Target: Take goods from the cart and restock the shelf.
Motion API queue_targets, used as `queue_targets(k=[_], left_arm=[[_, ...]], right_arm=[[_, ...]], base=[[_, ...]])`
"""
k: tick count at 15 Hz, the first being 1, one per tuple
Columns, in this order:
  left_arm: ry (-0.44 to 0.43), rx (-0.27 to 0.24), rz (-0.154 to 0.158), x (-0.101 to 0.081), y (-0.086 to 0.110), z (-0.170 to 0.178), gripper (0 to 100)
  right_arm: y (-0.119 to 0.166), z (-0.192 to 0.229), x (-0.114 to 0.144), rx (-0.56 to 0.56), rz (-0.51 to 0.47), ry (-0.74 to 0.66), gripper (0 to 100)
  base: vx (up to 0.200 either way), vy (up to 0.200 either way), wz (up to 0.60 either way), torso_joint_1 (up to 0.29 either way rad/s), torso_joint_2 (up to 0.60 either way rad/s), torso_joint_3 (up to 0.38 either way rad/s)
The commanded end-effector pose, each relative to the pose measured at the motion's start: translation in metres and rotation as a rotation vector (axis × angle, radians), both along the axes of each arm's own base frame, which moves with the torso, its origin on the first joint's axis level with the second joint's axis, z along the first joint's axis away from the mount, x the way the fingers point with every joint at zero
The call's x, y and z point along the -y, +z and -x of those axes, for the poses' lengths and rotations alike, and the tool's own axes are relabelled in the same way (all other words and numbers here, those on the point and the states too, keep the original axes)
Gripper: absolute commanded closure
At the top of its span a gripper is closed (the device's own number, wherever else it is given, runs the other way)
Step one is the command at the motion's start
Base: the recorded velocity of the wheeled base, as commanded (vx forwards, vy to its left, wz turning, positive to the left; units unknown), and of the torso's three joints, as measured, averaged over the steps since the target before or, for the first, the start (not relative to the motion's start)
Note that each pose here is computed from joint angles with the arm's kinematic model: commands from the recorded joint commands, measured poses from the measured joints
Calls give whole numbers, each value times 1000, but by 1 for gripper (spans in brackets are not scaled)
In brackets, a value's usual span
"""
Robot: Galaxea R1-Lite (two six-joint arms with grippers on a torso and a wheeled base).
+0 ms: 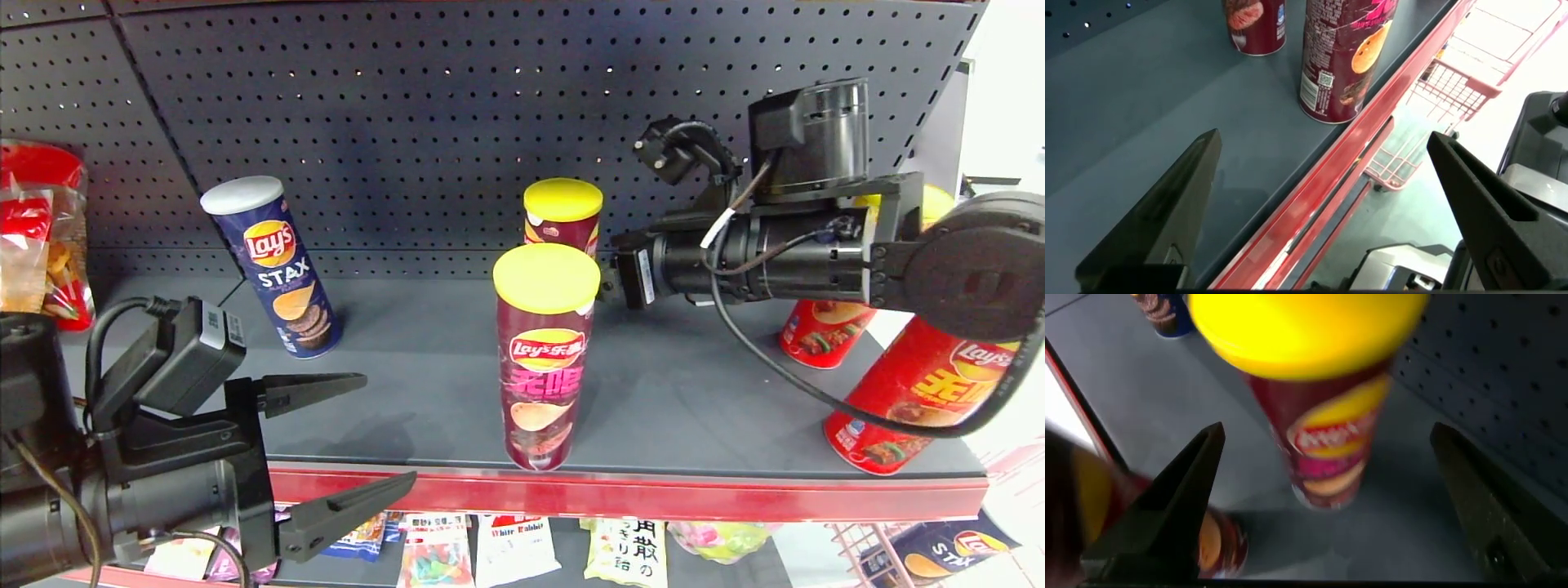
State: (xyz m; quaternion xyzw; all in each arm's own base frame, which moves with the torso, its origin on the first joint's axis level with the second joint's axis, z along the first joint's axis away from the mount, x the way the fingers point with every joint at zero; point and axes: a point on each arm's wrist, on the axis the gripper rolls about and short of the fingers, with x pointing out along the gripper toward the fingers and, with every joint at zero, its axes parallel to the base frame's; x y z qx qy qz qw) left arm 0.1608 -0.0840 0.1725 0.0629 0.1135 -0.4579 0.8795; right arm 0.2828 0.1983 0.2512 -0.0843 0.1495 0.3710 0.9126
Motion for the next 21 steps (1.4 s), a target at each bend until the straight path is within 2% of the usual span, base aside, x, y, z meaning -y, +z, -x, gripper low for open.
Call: queue_targets(k=[1,8,13,16,18,19,21], left_arm=[[2,-3,-1,0,0,-1,0],[52,-23,-13,-5,-5,-8,0],[86,-75,-48,-3,-17,-21,0],[98,-104,-73,2,-25,-32,0],[99,-118,-82,4,-29,-38,0],[97,-125,-89,6,-31,-41,0],[113,-118,-124,11,-35,-54,0]], right_arm=[[13,21,16,27,-12,-15,0],[15,83,59,50,-6,-65,0],[19,130,87,108,-42,-46,0],[28,167,110,189,-99,-28,0],[33,183,124,236,-127,-68,0],[35,189,133,261,-137,-130,0],[42,197,152,313,-160,-299,0]], base=[[0,0,0,0,0,0],[0,0,0,0,0,0],[0,0,0,0,0,0],[0,0,0,0,0,0],[0,0,0,0,0,0],[0,0,0,0,0,0],[0,0,0,0,0,0]])
